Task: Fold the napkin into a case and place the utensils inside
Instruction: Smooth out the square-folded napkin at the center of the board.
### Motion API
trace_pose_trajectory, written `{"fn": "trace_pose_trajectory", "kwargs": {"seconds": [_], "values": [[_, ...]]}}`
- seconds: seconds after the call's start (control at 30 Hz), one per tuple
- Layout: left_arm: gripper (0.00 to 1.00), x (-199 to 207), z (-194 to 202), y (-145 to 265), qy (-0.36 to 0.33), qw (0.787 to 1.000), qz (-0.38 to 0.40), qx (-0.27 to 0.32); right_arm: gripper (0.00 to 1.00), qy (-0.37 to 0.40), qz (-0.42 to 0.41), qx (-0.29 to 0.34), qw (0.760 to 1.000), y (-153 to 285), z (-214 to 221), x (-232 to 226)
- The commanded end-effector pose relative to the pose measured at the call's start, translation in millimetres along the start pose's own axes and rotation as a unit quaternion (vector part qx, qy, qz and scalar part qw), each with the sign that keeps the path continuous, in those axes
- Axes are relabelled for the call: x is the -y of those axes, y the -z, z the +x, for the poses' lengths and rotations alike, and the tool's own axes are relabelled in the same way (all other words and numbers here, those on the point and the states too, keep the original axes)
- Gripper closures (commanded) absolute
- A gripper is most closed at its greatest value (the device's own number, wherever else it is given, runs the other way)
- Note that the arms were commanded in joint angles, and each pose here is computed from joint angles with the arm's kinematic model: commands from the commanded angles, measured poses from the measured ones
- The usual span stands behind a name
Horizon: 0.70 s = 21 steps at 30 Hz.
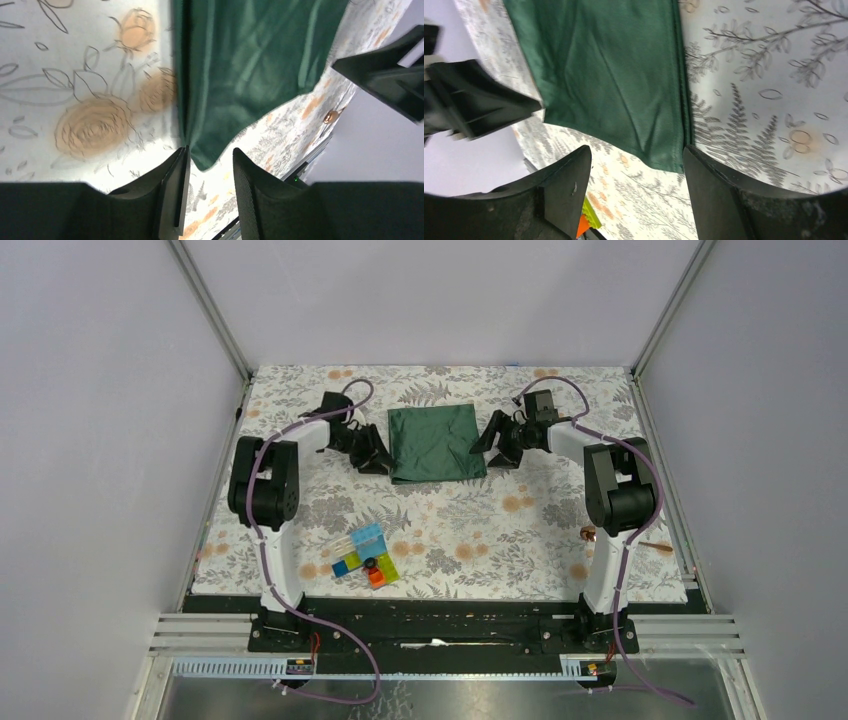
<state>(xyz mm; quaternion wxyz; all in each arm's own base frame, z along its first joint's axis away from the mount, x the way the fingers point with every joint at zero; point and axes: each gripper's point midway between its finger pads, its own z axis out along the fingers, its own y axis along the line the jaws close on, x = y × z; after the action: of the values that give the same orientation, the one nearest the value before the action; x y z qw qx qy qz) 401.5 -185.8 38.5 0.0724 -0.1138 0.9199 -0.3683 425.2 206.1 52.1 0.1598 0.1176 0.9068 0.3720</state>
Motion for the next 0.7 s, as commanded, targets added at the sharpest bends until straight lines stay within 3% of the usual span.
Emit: {"fn": "trace_pose_trajectory", "kwargs": {"seconds": [0.0, 0.1, 0.33, 0.47, 0.67], "values": [[0.53, 35, -14, 41, -0.058, 0.997, 0.004, 0.054, 0.25, 0.033, 0.054, 0.007, 0.998, 11, -5, 15], [0.51, 40, -12, 41, -0.050, 0.997, 0.020, 0.053, 0.25, 0.029, 0.053, -0.002, 0.998, 10, 1, 17], [0.66, 8, -6, 24, -0.011, 0.999, -0.011, 0.043, 0.28, 0.026, 0.055, -0.006, 0.998, 9, 3, 23], [0.71, 0, 0, 14, -0.002, 0.999, -0.005, 0.032, 0.36, 0.017, 0.054, -0.011, 0.998, 9, 8, 23], [0.71, -13, 5, 1, 0.009, 1.000, -0.012, 0.016, 0.42, -0.005, 0.037, -0.026, 0.999, 4, 20, 27]]}}
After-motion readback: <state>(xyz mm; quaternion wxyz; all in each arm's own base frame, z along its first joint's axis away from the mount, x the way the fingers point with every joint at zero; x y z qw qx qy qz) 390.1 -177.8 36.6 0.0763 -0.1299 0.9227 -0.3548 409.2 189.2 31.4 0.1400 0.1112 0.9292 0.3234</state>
